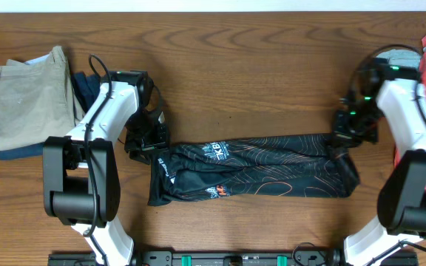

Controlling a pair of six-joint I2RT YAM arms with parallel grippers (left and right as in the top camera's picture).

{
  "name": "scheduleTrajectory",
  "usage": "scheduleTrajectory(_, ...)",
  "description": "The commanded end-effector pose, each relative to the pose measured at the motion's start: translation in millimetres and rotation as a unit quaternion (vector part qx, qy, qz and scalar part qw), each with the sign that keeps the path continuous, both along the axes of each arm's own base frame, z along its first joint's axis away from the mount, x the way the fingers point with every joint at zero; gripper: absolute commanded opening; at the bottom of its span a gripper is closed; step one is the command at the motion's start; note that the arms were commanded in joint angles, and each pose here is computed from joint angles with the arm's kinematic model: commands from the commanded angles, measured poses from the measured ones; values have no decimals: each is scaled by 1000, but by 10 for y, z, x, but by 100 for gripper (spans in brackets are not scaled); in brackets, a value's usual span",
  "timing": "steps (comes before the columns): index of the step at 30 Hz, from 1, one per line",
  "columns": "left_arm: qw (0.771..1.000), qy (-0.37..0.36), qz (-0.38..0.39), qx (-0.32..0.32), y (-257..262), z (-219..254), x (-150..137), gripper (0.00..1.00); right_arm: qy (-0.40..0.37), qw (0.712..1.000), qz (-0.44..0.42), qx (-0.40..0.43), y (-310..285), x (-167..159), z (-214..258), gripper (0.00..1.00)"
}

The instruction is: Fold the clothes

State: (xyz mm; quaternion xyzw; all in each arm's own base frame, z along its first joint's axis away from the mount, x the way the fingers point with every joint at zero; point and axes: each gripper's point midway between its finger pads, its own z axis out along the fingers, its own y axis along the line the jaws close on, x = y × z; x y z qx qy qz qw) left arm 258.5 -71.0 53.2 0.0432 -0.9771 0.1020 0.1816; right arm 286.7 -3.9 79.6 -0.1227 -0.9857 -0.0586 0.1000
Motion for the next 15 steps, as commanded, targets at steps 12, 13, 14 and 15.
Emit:
scheduleTrajectory(12,1000,-9,1,2,22,27,10,58,4,998,65,-7,962,-138,66,1)
scheduleTrajectory(13,1000,-9,1,2,22,26,11,58,4,997,73,-7,1007,-153,65,1)
scheduleTrajectory(14,1000,-9,1,2,21,26,13,58,4,997,79,-8,1061,-169,64,1)
scheduleTrajectory(15,1000,-10,1,1,21,25,17,58,1,997,83,-9,1113,-173,61,1)
